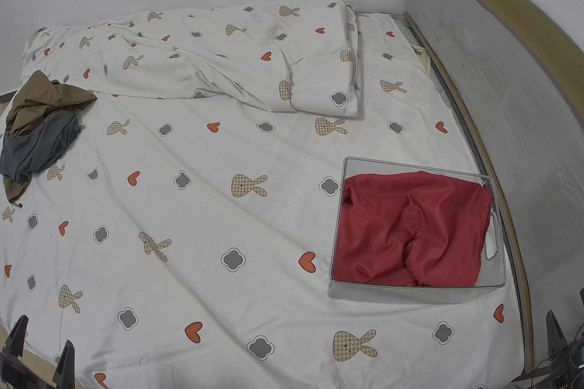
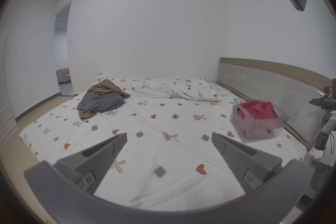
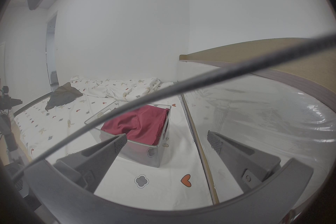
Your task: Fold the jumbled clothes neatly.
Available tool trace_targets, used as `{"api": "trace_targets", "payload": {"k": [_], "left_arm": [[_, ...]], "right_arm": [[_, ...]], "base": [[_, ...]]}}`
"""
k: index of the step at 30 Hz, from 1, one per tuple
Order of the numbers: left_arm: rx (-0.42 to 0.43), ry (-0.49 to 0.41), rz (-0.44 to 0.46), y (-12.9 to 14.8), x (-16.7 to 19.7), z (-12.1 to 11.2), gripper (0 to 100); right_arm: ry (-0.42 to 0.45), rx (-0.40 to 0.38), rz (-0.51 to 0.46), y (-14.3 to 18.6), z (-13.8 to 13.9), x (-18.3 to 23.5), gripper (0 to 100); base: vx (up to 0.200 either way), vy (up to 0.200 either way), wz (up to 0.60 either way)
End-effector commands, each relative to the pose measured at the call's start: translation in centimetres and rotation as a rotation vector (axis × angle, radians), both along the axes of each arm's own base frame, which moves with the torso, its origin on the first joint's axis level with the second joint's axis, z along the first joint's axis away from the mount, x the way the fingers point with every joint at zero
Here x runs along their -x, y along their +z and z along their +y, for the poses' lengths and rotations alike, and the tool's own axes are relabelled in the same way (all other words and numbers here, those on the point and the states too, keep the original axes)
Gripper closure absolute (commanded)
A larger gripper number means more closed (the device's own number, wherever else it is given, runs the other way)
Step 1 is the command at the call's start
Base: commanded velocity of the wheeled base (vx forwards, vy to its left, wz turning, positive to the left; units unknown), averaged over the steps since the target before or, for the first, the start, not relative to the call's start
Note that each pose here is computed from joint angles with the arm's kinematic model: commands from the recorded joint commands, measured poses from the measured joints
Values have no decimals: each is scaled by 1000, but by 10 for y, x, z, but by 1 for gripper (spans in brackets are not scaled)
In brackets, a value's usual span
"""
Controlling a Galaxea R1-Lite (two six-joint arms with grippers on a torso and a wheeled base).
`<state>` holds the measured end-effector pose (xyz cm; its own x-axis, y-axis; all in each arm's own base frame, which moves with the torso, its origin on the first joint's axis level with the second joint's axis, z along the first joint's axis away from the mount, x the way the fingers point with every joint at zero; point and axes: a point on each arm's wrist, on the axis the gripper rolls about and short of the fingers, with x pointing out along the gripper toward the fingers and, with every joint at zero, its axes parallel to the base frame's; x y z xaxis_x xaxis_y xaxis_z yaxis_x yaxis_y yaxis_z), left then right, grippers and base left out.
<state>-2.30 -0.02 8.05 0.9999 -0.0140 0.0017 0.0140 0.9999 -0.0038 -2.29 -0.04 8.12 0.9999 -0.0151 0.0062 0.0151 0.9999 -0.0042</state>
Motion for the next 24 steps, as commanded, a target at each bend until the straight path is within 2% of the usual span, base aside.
{"api": "trace_targets", "payload": {"k": [1,24], "left_arm": [[-1,0,2,-5,0,0,0],[1,0,2,-5,0,0,0]], "right_arm": [[0,0,2,-5,0,0,0],[0,0,2,-5,0,0,0]], "base": [[0,0,0],[0,0,0]]}}
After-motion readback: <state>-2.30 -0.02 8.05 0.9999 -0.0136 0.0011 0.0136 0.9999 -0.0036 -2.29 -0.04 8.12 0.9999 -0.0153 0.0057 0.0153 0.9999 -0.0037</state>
